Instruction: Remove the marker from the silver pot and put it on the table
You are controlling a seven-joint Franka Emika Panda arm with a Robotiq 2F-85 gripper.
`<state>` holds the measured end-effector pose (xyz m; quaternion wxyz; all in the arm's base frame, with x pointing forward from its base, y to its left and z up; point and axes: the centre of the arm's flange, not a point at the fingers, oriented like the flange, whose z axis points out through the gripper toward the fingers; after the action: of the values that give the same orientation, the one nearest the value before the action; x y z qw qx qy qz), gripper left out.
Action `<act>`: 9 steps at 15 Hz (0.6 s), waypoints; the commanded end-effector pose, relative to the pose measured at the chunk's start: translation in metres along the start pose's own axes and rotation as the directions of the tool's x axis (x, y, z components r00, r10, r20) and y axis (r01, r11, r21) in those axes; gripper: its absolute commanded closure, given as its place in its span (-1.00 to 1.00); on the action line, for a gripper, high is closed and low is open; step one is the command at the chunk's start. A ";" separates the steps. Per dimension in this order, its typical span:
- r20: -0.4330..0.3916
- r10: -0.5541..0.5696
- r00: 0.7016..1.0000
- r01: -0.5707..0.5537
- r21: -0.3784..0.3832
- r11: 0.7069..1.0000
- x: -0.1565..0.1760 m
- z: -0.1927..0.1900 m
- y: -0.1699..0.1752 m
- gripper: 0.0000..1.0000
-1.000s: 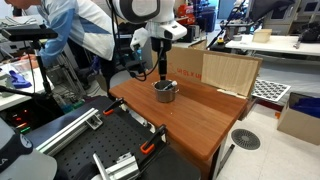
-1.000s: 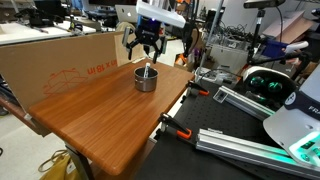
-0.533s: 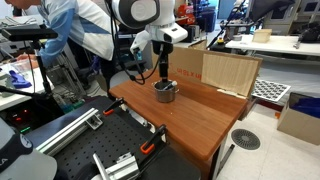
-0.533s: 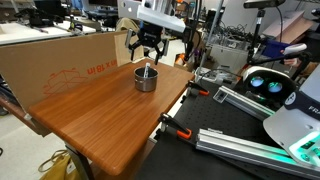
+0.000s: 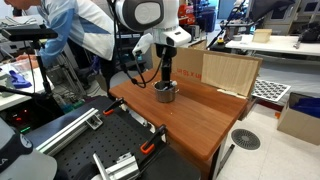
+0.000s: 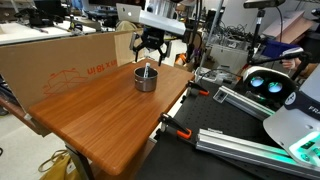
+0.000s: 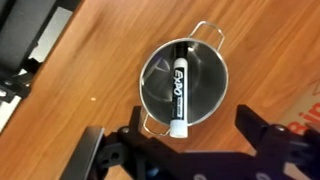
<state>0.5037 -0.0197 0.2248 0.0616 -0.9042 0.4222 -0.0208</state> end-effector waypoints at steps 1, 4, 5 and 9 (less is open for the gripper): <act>-0.011 0.024 1.000 -0.024 -0.009 1.000 0.009 0.009 -0.005 -1.00; -0.007 0.045 0.999 -0.045 -0.020 0.999 0.017 0.016 -0.005 -1.00; -0.013 0.050 0.999 -0.050 -0.017 0.999 0.019 0.019 -0.006 -1.00; -0.008 0.047 0.999 -0.047 -0.026 0.999 0.023 0.026 -0.008 -0.31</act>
<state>0.5178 -0.0307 0.2050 0.0530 -0.8968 0.4389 -0.0138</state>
